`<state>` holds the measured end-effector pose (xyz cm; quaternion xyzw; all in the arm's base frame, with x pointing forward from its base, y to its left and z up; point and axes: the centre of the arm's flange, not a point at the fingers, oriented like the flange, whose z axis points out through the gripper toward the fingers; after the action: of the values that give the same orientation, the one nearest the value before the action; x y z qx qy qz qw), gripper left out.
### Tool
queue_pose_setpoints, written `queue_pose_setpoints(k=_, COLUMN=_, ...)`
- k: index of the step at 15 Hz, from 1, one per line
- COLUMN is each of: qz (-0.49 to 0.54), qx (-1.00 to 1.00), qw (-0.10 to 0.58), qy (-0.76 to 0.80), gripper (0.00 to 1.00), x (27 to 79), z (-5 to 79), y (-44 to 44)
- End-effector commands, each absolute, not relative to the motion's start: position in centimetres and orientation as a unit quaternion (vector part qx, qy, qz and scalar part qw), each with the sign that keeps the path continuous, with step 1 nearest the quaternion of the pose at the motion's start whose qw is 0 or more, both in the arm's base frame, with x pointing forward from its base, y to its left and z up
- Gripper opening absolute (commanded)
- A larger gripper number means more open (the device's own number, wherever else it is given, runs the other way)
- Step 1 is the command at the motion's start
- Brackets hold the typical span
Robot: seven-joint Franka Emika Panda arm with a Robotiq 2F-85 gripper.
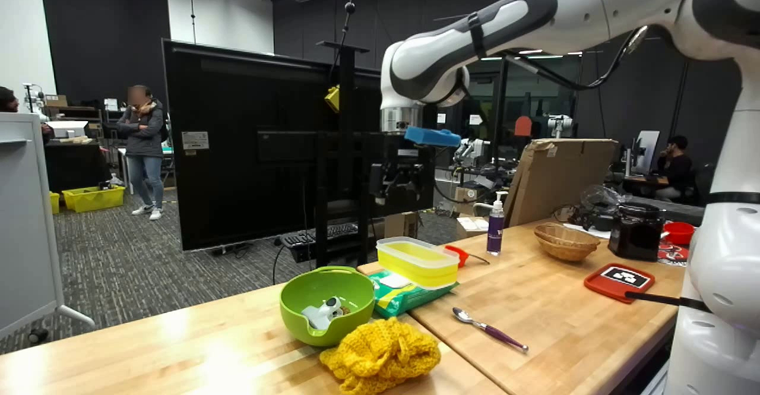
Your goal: Take the white clip out of the green bowl and place it to the right of the yellow knitted item
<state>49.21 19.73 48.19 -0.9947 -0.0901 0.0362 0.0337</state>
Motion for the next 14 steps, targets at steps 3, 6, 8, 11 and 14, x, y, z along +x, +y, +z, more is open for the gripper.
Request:
queue_pose_setpoints(k=3, qz=0.023, qx=-0.999, qw=0.009, qy=-0.033, gripper=1.00, x=51.2, z=47.0, y=23.2)
queue_pose_setpoints(k=6, qz=0.022, qx=-1.000, qw=0.004, qy=-0.021, gripper=1.00, x=52.0, z=46.6, y=24.2)
queue_pose_setpoints(k=8, qz=0.020, qx=-1.000, qw=0.005, qy=-0.017, gripper=1.00, x=52.2, z=46.8, y=24.0)
queue_pose_setpoints(k=11, qz=0.019, qx=-1.000, qw=0.005, qy=-0.016, gripper=1.00, x=52.3, z=46.9, y=23.9)
queue_pose_setpoints(k=14, qz=0.025, qx=-1.000, qw=-0.003, qy=-0.011, gripper=1.00, x=52.6, z=46.6, y=23.5)
